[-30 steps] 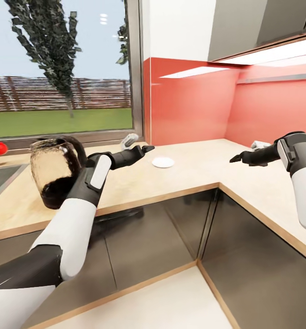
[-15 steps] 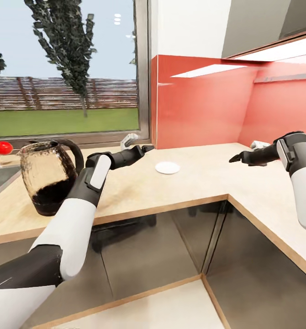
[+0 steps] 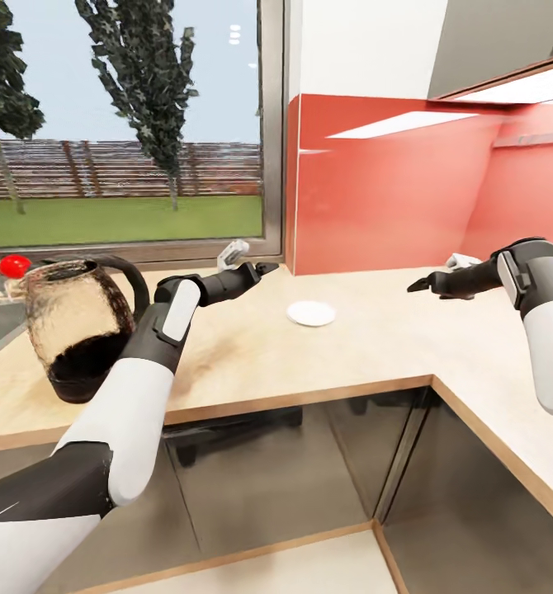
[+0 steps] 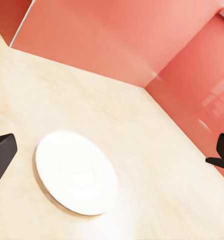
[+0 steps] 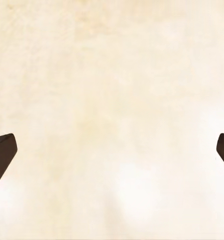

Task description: Set up a coffee station on the kitchen countertop: keep the coffee maker on the countertop, move the bottle of coffee from the kitchen shelf to the counter next to the coffee maker, place a paper coffee filter on top of the coffee maker, put the saucer next to the coffee maker with the coffee cup on the saucer, and place the electric kettle next to the coffee maker.

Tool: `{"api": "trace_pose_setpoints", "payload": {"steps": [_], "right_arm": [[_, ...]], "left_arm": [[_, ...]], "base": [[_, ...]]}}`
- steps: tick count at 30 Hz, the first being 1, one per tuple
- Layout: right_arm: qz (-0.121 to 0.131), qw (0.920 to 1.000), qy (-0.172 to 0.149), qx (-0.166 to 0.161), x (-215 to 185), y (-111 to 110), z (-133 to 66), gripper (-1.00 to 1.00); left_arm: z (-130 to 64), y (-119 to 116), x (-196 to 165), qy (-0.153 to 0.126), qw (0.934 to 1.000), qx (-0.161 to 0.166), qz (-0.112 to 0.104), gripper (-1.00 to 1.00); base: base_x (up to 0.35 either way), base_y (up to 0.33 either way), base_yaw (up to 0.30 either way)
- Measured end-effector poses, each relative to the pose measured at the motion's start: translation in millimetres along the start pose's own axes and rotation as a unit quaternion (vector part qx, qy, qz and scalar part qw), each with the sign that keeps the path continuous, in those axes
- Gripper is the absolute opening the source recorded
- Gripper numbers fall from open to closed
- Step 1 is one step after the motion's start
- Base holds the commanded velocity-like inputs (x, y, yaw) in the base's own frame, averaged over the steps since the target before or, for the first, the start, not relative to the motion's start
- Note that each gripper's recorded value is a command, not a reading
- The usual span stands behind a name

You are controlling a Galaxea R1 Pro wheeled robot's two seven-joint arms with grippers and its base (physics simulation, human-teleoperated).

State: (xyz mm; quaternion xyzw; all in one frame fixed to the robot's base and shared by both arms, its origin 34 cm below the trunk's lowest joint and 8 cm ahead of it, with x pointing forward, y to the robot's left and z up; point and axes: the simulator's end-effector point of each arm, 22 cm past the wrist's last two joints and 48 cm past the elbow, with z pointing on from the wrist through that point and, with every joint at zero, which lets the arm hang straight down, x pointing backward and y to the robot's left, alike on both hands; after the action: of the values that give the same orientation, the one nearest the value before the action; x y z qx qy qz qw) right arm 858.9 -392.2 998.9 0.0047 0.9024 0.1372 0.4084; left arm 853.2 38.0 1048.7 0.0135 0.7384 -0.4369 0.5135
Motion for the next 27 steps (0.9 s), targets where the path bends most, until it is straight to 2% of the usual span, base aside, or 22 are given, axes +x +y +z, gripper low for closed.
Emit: {"api": "trace_pose_setpoints", "payload": {"steps": [27], "right_arm": [[0.0, 1.0, 0.001, -0.002, 0.8, 0.6, 0.5, 1.0]], "left_arm": [[0.2, -0.1, 0.2, 0.0, 1.0, 0.0, 0.0, 1.0]], "base": [[0.172, -0.02, 0.009]]}}
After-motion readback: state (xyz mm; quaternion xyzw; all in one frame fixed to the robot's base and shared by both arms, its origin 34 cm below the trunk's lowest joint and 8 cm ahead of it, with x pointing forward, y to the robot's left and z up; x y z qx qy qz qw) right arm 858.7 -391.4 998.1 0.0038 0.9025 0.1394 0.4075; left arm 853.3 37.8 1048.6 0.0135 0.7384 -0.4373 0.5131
